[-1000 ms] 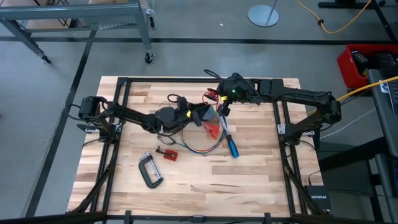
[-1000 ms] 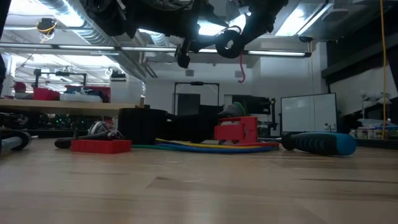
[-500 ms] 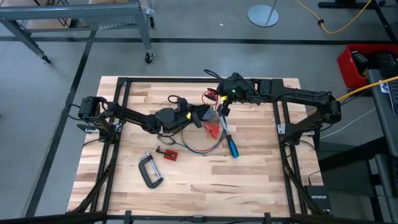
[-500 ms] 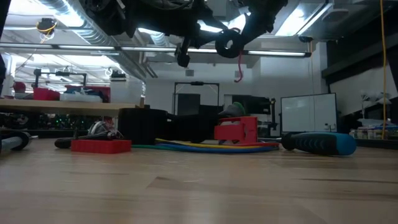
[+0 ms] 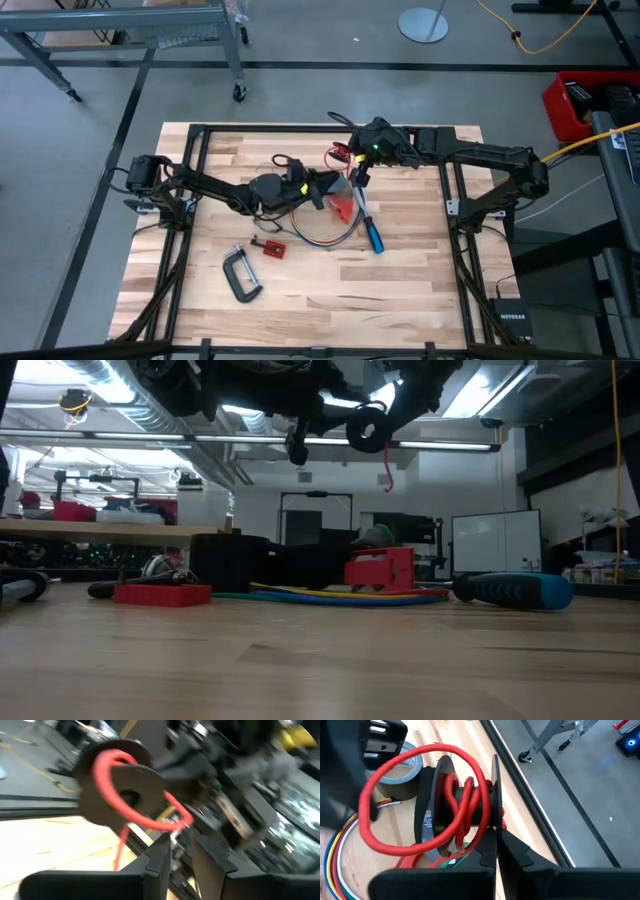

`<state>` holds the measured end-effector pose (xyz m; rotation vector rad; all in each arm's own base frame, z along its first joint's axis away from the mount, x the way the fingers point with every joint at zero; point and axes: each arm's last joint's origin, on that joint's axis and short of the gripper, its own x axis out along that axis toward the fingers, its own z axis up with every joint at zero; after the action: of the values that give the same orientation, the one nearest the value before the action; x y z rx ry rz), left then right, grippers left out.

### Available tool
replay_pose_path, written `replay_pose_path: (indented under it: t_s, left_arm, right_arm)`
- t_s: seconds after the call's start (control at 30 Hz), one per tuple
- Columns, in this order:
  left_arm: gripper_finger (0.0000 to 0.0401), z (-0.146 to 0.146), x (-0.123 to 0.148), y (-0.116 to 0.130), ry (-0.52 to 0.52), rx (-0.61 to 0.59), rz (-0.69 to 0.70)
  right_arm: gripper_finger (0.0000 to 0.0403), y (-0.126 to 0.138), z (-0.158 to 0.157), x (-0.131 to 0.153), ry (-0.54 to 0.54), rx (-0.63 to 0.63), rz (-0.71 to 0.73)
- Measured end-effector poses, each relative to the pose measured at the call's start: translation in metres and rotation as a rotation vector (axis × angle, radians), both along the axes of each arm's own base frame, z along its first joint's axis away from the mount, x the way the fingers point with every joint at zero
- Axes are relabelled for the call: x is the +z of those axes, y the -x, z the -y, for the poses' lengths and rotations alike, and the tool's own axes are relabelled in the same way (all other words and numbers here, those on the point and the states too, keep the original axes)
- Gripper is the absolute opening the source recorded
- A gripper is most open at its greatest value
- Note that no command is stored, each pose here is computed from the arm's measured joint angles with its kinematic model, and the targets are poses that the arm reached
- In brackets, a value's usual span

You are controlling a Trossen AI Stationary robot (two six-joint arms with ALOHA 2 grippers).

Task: Coil cords
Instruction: Coil the red wire cable onto the black spool

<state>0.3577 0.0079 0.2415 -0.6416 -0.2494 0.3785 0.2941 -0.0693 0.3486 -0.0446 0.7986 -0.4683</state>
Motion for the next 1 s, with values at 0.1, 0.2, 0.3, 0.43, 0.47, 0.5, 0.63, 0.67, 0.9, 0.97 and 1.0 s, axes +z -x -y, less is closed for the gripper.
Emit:
replay_pose_path:
  t_s: [0.1, 0.2, 0.3, 0.43, 0.47, 0.5, 0.63, 0.67, 0.9, 0.97, 1.0]
  left_arm:
    - [0.0082, 0.003, 0.000, -0.001, -0.012, -0.097, 0.003]
    - [0.0096, 0.004, 0.001, -0.001, -0.002, -0.132, 0.008]
    - [0.0109, 0.005, 0.000, -0.002, -0.001, -0.163, 0.003]
    - [0.0125, 0.005, 0.000, -0.002, -0.001, -0.191, 0.003]
    - [0.0128, 0.006, 0.000, -0.002, -0.001, -0.192, 0.003]
    - [0.0131, 0.006, 0.000, -0.002, -0.001, -0.193, 0.003]
    - [0.0140, 0.000, 0.000, -0.002, 0.026, -0.180, 0.013]
    - [0.0141, -0.002, 0.000, -0.002, 0.040, -0.175, 0.017]
    - [0.0138, -0.016, 0.000, -0.001, 0.084, -0.136, 0.036]
    - [0.0137, -0.020, 0.000, -0.001, 0.096, -0.128, 0.041]
    - [0.0137, -0.022, 0.000, -0.001, 0.101, -0.123, 0.044]
  right_arm:
    - [0.0006, 0.000, 0.000, 0.000, 0.000, 0.000, 0.000]
    - [0.0006, 0.000, 0.000, 0.000, 0.000, 0.000, 0.000]
    - [0.0006, 0.000, 0.000, 0.000, 0.000, 0.000, 0.000]
    - [0.0006, 0.000, 0.000, 0.000, 0.000, 0.000, 0.000]
    - [0.0006, 0.000, 0.000, 0.000, 0.000, 0.000, 0.000]
    - [0.0006, 0.000, 0.000, 0.000, 0.000, 0.000, 0.000]
    - [0.0006, 0.000, 0.000, 0.000, 0.019, 0.002, -0.009]
    - [0.0006, 0.000, 0.000, 0.000, 0.032, -0.001, -0.015]
    - [0.0006, 0.002, 0.002, 0.000, 0.085, -0.046, -0.036]
    - [0.0006, 0.002, 0.002, 0.000, 0.087, -0.044, -0.037]
    - [0.0006, 0.002, 0.002, 0.000, 0.090, -0.041, -0.040]
